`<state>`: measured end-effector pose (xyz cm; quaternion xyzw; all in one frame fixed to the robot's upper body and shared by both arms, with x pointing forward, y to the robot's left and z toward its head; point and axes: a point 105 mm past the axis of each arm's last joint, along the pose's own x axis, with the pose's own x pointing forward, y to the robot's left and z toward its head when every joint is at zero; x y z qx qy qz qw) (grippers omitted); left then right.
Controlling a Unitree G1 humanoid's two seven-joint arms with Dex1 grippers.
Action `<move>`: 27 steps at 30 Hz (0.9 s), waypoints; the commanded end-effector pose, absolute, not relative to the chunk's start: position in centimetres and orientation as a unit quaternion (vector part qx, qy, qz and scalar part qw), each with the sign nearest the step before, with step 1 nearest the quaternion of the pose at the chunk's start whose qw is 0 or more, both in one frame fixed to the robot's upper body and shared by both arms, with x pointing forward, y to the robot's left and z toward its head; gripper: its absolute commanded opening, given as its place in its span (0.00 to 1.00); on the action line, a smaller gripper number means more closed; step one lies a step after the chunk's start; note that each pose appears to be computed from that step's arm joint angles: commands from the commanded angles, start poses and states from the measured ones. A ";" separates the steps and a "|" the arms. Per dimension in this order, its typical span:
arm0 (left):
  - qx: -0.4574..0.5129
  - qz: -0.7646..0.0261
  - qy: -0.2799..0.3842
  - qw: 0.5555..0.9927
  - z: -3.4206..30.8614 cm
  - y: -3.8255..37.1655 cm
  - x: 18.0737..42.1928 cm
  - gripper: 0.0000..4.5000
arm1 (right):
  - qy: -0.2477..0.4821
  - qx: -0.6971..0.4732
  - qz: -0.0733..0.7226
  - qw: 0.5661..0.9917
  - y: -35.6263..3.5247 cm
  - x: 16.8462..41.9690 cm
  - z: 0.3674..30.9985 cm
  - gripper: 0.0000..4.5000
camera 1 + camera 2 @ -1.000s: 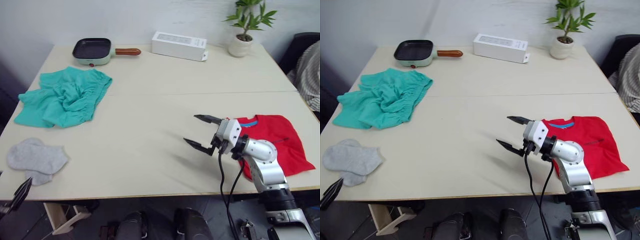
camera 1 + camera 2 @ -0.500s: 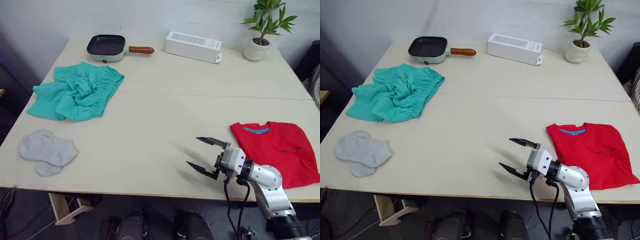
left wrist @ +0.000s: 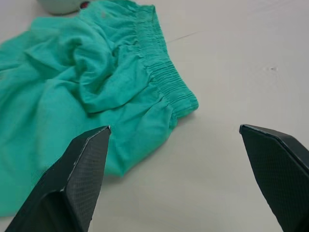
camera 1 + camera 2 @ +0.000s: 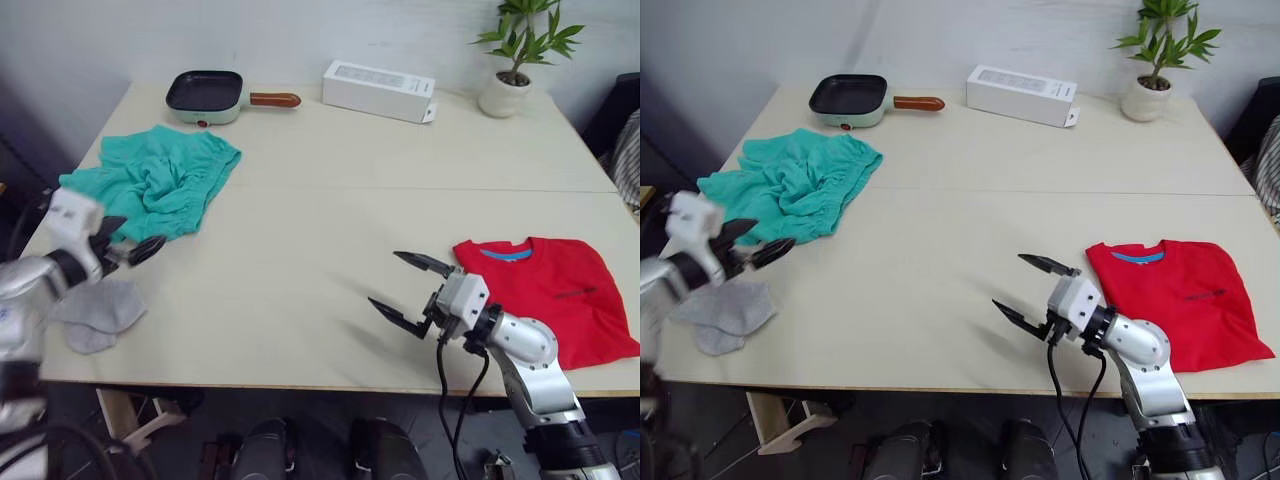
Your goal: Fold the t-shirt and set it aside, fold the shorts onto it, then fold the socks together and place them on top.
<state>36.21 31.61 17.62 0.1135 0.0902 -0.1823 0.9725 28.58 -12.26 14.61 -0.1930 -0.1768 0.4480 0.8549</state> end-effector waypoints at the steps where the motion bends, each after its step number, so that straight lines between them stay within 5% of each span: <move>1: 0.136 -0.173 0.113 0.969 16.4 31.2 39.7 1.00 | -0.196 -0.193 0.426 0.862 -12.4 28.5 15.7 1.00; 5: 0.160 -0.146 0.148 0.965 14.7 30.3 42.2 0.96 | -0.195 -0.192 0.416 0.867 -12.3 27.9 15.8 1.00; 13: 0.178 -0.146 0.202 0.952 13.2 29.5 42.7 0.45 | -0.192 -0.194 0.371 0.887 -13.4 27.4 16.3 1.00; 16: 0.166 -0.238 0.142 0.946 15.4 25.6 43.5 0.23 | -0.188 -0.200 0.356 0.893 -13.9 27.2 16.3 1.00; 19: 0.171 -0.404 0.086 0.894 18.9 18.0 43.2 0.02 | -0.178 -0.215 0.329 0.902 -15.5 27.1 16.4 1.00; 27: 0.174 -0.615 0.065 0.767 17.1 3.0 35.8 0.01 | -0.143 -0.248 0.303 0.909 -19.1 27.5 16.9 1.00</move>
